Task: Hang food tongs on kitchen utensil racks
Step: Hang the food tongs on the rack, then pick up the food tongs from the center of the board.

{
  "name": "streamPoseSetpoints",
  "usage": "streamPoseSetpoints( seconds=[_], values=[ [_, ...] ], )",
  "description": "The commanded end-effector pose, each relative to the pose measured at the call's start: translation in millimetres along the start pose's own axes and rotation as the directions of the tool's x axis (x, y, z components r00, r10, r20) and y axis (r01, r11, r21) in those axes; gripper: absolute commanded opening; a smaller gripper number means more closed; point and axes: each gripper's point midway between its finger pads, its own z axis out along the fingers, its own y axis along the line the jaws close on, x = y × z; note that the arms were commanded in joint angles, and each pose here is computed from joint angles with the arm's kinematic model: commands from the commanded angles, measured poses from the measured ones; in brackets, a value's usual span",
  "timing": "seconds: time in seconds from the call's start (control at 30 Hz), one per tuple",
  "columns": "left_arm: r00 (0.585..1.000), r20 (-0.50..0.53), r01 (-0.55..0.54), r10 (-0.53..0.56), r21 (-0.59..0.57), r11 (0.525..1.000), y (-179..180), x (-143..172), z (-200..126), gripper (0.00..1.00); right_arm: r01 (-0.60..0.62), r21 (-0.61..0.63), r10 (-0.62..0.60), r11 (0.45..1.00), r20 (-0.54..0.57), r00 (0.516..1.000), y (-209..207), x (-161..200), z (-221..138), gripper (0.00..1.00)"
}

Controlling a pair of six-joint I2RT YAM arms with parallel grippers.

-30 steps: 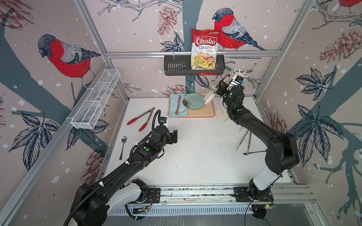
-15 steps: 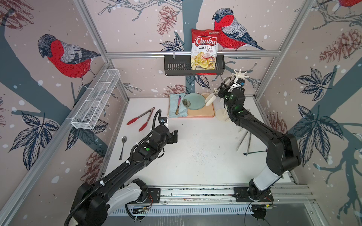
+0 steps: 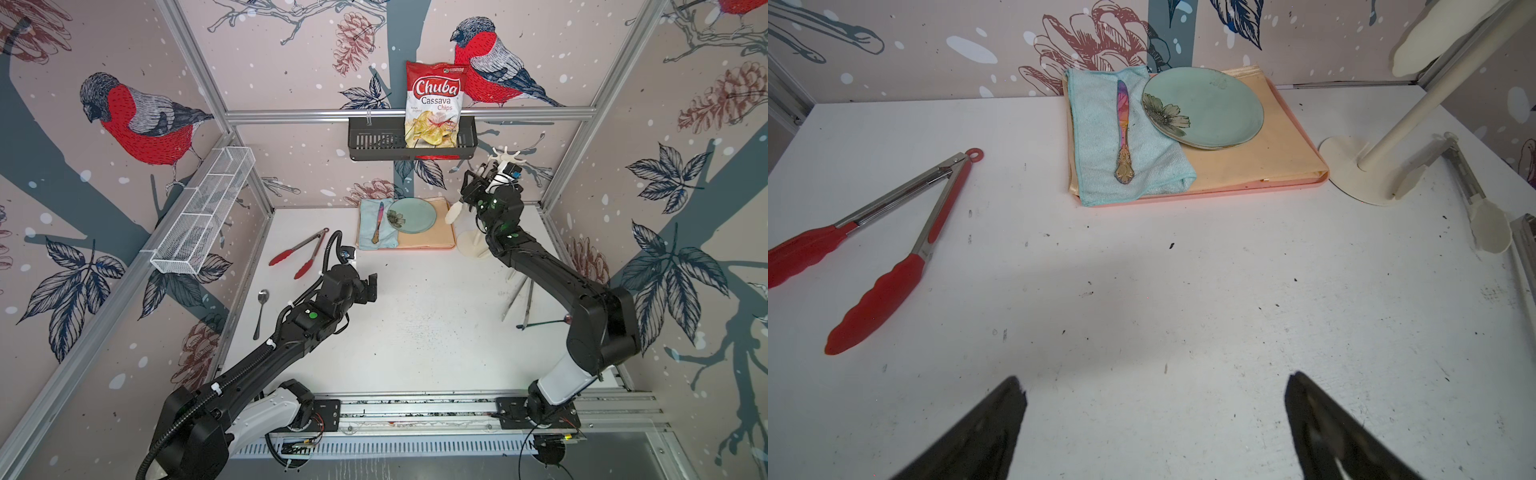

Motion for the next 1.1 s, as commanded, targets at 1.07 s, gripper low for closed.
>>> streamPoseSetpoints(
  seconds=[1.07],
  values=[
    [0.947, -0.17, 0.211, -0.272, -0.306, 0.928, 134, -17, 36, 0.95, -0.028, -0.222, -0.068, 0.975, -0.414, 0.908, 18, 49, -161, 1.0]
  ],
)
